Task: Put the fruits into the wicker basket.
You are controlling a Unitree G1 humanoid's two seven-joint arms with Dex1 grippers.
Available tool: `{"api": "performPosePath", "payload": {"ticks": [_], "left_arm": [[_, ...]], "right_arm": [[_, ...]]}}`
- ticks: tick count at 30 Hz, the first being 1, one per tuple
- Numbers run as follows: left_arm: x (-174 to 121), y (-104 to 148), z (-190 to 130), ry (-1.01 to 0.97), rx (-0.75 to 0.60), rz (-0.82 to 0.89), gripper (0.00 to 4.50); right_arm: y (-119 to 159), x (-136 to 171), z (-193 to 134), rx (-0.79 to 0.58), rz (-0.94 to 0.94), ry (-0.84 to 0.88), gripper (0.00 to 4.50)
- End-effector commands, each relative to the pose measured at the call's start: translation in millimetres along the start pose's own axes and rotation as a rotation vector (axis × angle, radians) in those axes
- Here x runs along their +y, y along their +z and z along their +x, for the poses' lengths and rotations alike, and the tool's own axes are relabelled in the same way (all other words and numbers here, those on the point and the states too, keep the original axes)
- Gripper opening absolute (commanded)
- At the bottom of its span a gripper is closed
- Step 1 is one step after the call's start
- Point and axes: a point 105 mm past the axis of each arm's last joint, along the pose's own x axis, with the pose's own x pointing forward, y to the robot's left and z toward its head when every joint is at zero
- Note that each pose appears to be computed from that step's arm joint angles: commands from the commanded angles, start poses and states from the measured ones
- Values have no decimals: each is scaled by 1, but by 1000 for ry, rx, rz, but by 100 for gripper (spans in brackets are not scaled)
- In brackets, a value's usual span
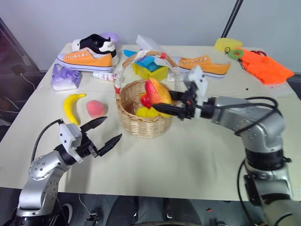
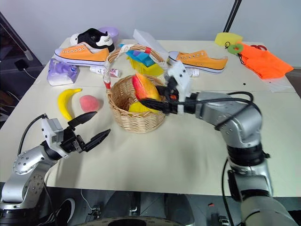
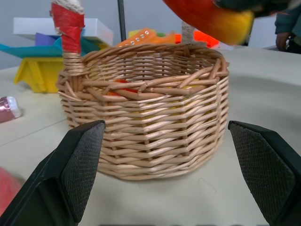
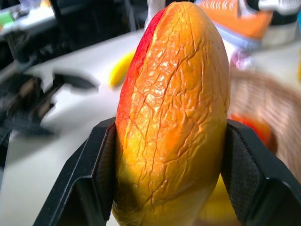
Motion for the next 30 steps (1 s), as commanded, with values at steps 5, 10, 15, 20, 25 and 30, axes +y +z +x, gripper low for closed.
{"api": "performPosePath", "payload": {"ticks": [5,10,15,20,25,30], "left_arm": [[-5,7,-1,18,-23,27,450],[0,9,-4,66,-27,40,450],[11,10,-13,153,-14,44,450],[48,1,-18,424,49,89,450],[68,0,-11,612,66,105,450],[86,-2,-6,774,107,116,450]], "right_arm": [[-8,-18,20,-73,-26,-93,386],[-10,-11,12,-76,-63,-62,447],[0,-5,-21,-148,-100,-53,447],[-21,14,-75,-157,-230,-45,447],[-49,8,-112,-95,-293,-141,447],[-51,-6,-124,-119,-339,-241,447]]}}
